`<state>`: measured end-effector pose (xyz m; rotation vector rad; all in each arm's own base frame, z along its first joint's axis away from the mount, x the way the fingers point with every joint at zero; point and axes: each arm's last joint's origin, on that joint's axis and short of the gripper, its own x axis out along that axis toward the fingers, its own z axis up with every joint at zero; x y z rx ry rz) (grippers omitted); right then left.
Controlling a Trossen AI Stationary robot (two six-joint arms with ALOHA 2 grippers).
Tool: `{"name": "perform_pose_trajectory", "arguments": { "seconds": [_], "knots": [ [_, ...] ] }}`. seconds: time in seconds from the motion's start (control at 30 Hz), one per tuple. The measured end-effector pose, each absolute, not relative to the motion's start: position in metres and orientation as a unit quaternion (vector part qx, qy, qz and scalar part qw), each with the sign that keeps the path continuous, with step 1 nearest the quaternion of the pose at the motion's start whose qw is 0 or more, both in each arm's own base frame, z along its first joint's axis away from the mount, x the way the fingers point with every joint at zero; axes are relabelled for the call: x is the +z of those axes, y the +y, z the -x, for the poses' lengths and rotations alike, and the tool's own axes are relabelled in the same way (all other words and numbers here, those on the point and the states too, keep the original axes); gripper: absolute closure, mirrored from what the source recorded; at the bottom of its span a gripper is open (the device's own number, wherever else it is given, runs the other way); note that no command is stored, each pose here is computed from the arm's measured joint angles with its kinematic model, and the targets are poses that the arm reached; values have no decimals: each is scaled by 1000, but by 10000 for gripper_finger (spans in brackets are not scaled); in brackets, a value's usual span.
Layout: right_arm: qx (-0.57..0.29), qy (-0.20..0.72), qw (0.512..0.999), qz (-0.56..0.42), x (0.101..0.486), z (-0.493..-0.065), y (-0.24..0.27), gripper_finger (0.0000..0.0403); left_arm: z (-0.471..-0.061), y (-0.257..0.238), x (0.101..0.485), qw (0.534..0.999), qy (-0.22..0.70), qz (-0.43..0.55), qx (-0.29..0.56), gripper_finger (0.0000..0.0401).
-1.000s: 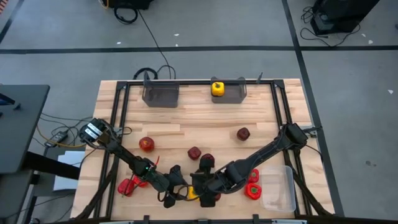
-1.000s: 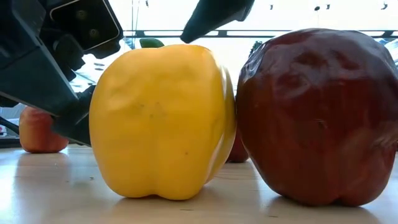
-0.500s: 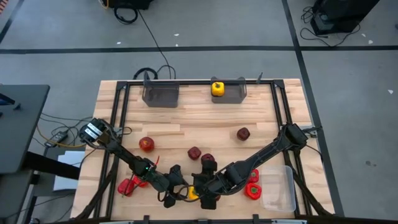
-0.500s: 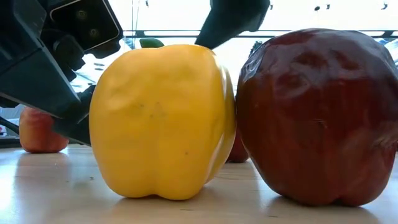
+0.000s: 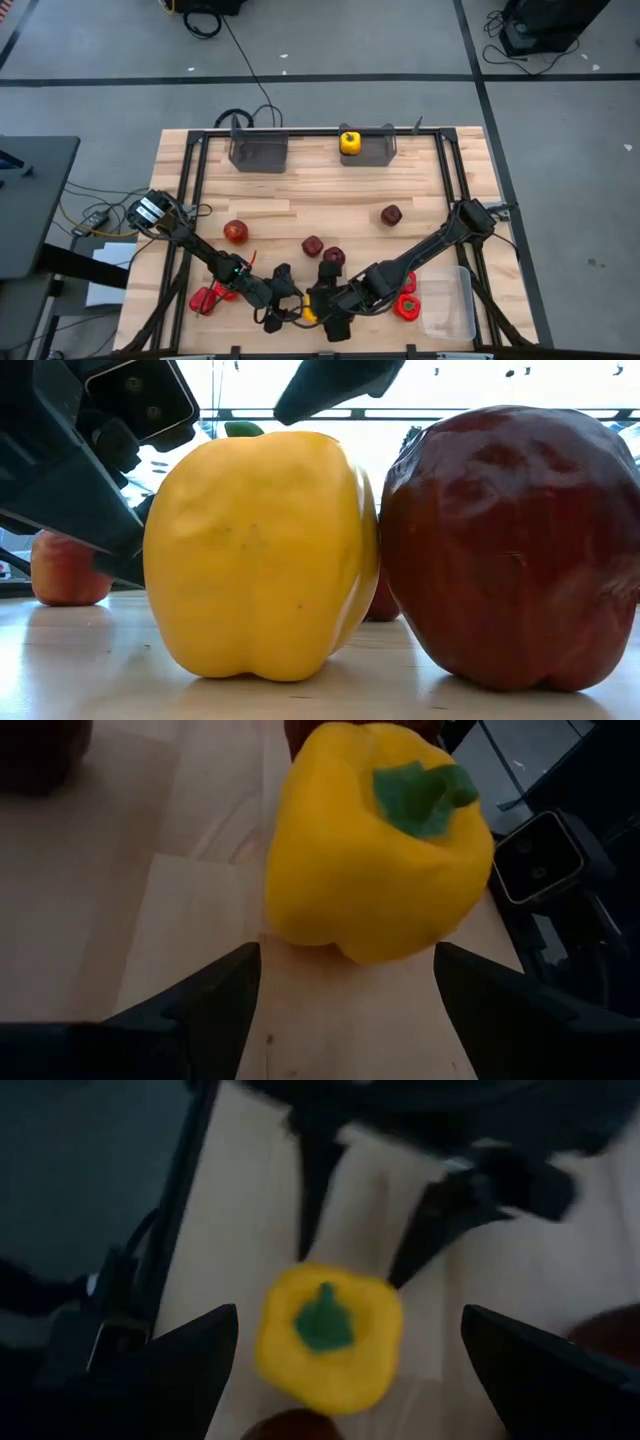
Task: Sort produce into baskets
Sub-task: Put the yellow bell pepper into the right black bin
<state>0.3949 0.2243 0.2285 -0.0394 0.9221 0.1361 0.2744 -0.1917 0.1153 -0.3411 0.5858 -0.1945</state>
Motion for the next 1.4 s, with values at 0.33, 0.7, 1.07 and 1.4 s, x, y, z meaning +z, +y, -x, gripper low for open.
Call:
{"name": "perform_pose_trajectory", "arguments": {
  "seconds": [0.33, 0.7, 1.07, 1.4],
  "knots": [
    [97, 446, 889, 24, 214, -394, 223, 4, -275, -191, 115, 940, 287, 157, -96, 97],
    [90, 461, 883, 8, 195, -399, 204, 3, -276, -188, 115, 941, 287, 156, -92, 97],
    [89, 469, 879, -1, 187, -401, 194, 3, -278, -184, 115, 948, 267, 169, -36, 98],
    [76, 514, 854, -7, 182, -405, 165, 17, -288, -170, 117, 949, 250, 195, -1, 112]
  ]
}}
